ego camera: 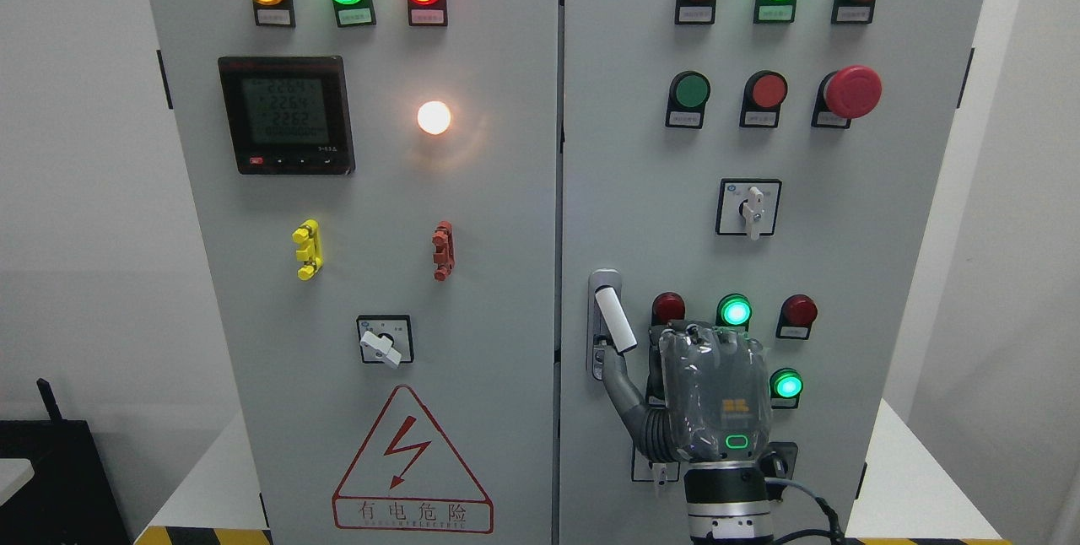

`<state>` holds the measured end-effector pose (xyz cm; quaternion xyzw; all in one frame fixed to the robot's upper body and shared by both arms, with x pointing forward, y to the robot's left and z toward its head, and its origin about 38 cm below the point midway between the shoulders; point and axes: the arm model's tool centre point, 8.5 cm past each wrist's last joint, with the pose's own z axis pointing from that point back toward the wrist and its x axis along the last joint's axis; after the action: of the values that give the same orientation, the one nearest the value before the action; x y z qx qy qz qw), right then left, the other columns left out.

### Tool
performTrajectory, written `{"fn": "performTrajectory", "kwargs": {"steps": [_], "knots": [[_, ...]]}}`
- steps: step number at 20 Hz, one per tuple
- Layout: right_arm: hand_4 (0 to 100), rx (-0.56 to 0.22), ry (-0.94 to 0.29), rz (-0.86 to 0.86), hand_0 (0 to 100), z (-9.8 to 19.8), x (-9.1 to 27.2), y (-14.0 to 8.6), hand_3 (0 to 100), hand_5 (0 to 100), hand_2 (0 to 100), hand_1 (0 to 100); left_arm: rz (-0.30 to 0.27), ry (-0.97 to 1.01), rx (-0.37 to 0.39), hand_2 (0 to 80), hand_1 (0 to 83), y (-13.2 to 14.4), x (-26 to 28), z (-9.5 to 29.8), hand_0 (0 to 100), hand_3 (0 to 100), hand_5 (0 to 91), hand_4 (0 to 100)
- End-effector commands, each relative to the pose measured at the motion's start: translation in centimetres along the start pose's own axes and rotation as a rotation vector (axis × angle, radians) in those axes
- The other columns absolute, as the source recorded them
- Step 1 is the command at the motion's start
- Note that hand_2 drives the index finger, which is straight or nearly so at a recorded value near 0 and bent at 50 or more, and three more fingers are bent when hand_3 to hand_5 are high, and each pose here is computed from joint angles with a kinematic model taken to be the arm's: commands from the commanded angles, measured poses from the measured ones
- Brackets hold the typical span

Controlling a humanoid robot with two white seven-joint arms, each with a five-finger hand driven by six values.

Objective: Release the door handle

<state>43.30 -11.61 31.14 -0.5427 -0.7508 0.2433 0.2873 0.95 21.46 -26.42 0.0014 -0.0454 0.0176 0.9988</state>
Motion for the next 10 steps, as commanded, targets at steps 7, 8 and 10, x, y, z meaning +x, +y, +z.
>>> {"fn": "performTrajectory", "kwargs": {"steps": [7,8,10], "knots": [[100,-0.001,0.004,0.003,51,-0.06,-0.25,-0.09,100,97,100,44,-0.03,0.008,-0.003,0.0,38.9,-0.06,0.2,0.03,12,0,0.0,0],[100,-0.001,0.004,0.003,51,-0.06,-0.25,-0.09,100,97,100,44,-0.029,0.008,-0.003,0.0,38.9,-0.06,0.19,0.03,12,0,0.0,0],[100,-0.003,0.006,0.002,51,-0.07,-0.26,-0.11,100,97,100,44,-0.029,0.008,-0.003,0.0,38.9,-0.06,0.19,0.03,12,0,0.0,0]]}}
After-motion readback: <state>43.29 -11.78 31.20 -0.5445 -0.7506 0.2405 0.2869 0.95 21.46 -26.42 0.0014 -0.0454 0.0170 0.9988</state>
